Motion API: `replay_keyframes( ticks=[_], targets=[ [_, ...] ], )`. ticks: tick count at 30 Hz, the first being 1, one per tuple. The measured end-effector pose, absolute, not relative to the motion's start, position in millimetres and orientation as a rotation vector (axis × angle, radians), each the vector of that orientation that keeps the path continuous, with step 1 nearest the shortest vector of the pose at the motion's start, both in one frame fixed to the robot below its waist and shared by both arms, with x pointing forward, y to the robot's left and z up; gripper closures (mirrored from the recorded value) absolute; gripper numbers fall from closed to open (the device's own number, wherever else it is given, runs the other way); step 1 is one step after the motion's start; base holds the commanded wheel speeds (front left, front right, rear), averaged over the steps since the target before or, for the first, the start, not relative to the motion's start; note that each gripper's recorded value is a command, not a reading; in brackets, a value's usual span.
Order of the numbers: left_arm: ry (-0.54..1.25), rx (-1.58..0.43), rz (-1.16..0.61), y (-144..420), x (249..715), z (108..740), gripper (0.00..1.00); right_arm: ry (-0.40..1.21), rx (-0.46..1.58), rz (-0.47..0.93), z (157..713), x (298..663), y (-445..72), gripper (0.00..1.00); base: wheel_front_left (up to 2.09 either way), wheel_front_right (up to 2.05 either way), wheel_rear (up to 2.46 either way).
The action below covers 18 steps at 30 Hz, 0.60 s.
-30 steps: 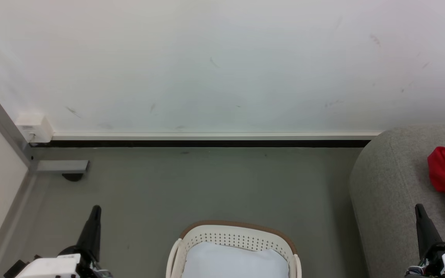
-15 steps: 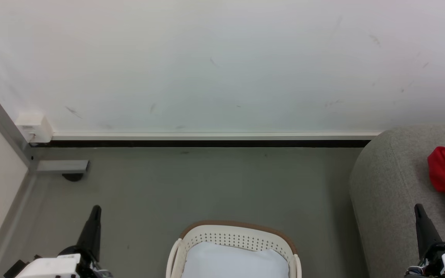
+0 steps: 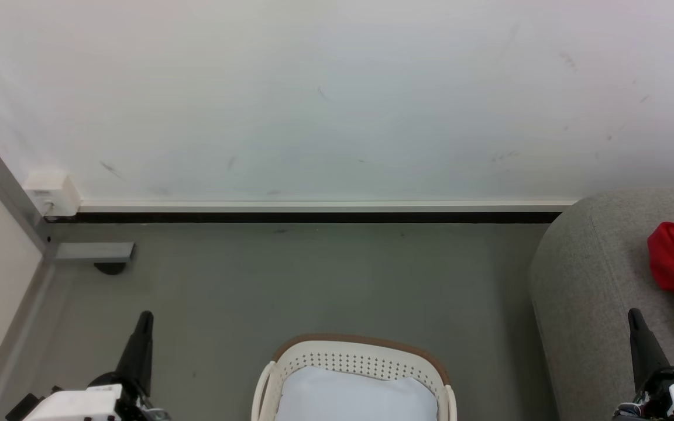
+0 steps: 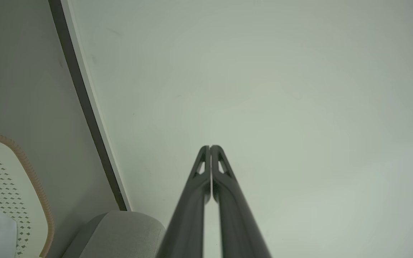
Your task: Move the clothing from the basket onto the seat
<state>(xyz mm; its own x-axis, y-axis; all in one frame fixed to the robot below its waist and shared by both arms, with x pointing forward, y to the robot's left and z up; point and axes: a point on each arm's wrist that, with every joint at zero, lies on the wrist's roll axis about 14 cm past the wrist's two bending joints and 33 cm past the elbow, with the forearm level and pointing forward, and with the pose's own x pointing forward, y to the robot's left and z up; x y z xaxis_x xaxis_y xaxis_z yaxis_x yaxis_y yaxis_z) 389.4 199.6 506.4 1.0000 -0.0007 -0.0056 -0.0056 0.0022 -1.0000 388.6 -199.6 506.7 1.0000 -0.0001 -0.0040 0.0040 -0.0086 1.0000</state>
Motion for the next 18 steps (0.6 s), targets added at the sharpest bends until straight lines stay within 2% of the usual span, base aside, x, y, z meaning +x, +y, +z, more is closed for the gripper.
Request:
replay_keyframes(
  ticks=[18],
  targets=[
    [0.005,-1.569,0.004,199.6,389.4,506.5,1.0,0.001,1.58,-0.005,506.7,388.6,-200.2,1.0,0.0,0.0,0.0]
  ],
)
